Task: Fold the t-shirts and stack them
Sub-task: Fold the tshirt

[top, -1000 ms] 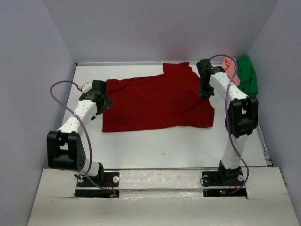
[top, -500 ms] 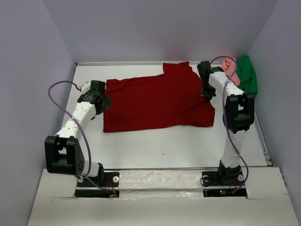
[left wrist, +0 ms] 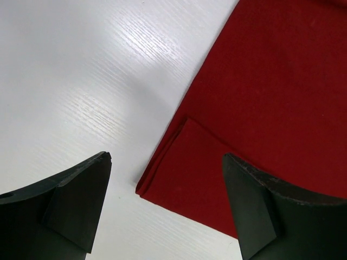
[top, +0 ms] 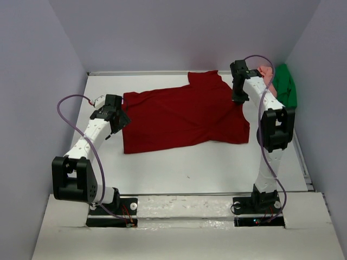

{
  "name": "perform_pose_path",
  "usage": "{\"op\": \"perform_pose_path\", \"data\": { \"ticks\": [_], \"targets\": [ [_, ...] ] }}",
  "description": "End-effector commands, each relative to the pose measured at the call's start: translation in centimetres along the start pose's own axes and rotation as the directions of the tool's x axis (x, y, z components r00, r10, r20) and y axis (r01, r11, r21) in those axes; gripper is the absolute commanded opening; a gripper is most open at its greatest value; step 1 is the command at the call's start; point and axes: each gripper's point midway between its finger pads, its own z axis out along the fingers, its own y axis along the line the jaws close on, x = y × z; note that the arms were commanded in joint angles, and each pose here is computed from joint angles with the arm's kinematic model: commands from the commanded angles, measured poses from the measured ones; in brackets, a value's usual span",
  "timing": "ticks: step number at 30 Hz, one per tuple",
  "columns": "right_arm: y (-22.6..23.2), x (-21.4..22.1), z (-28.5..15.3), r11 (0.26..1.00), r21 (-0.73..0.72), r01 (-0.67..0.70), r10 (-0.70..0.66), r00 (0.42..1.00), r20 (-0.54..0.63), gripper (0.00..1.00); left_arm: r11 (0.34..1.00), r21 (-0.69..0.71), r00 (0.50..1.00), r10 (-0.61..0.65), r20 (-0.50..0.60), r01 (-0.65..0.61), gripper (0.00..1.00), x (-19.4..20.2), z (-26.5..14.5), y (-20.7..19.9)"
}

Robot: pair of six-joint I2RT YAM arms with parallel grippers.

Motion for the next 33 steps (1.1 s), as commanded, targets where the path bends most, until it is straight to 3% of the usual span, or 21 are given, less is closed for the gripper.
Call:
{"op": "perform_pose_path", "data": {
  "ticks": [1,9,12,16,17,19,23,27,33],
  "targets": [
    [1.9,-2.8,-0.9,0.990,-0.125,0.058,-0.048,0.996,0.078,0.00,1.000,0.022,1.000,0.006,0.027,-0.006,0.92,-0.4,-0.5,-0.2],
    [2.9,-2.9,2.0,0.992,-0.095,0.085,-0.083,0.996,0.025,0.00,0.999,0.032,1.000,0.016,0.020,-0.017,0.92,-0.3,-0.6,-0.3],
    [3.2,-2.4,3.1,0.993,-0.088,0.083,-0.084,0.996,-0.002,0.16,0.999,0.032,1.000,0.019,0.020,-0.020,0.92,-0.3,-0.7,-0.2],
    [2.7,-1.4,4.4,0.997,-0.029,0.077,-0.078,0.996,-0.044,0.28,0.999,0.028,0.999,0.022,0.023,-0.023,0.92,-0.3,-0.8,0.0],
    [2.3,-1.2,4.6,0.997,0.001,0.071,-0.071,0.996,-0.053,0.37,0.999,0.028,0.999,0.025,0.023,-0.026,0.92,-0.3,-0.8,0.0],
    [1.7,-1.2,4.5,0.998,0.033,0.062,-0.060,0.997,-0.051,0.46,0.999,0.026,0.999,0.024,0.023,-0.025,0.91,-0.2,-0.8,0.1],
    [0.9,-2.5,2.9,0.996,0.066,0.053,-0.055,0.998,0.017,0.57,0.999,0.031,0.999,0.022,0.030,-0.023,0.91,-0.3,-0.9,0.0],
    [0.7,-4.1,-1.3,0.999,-0.001,0.046,-0.046,0.994,0.098,0.63,0.997,0.057,0.998,0.042,0.049,-0.045,0.91,-0.7,-1.5,-0.3],
    [5.1,-0.3,-5.0,0.984,-0.151,0.093,-0.079,0.992,0.095,0.63,0.977,0.193,0.995,0.081,0.056,-0.090,0.85,-0.9,-3.2,-2.2]
  ]
}}
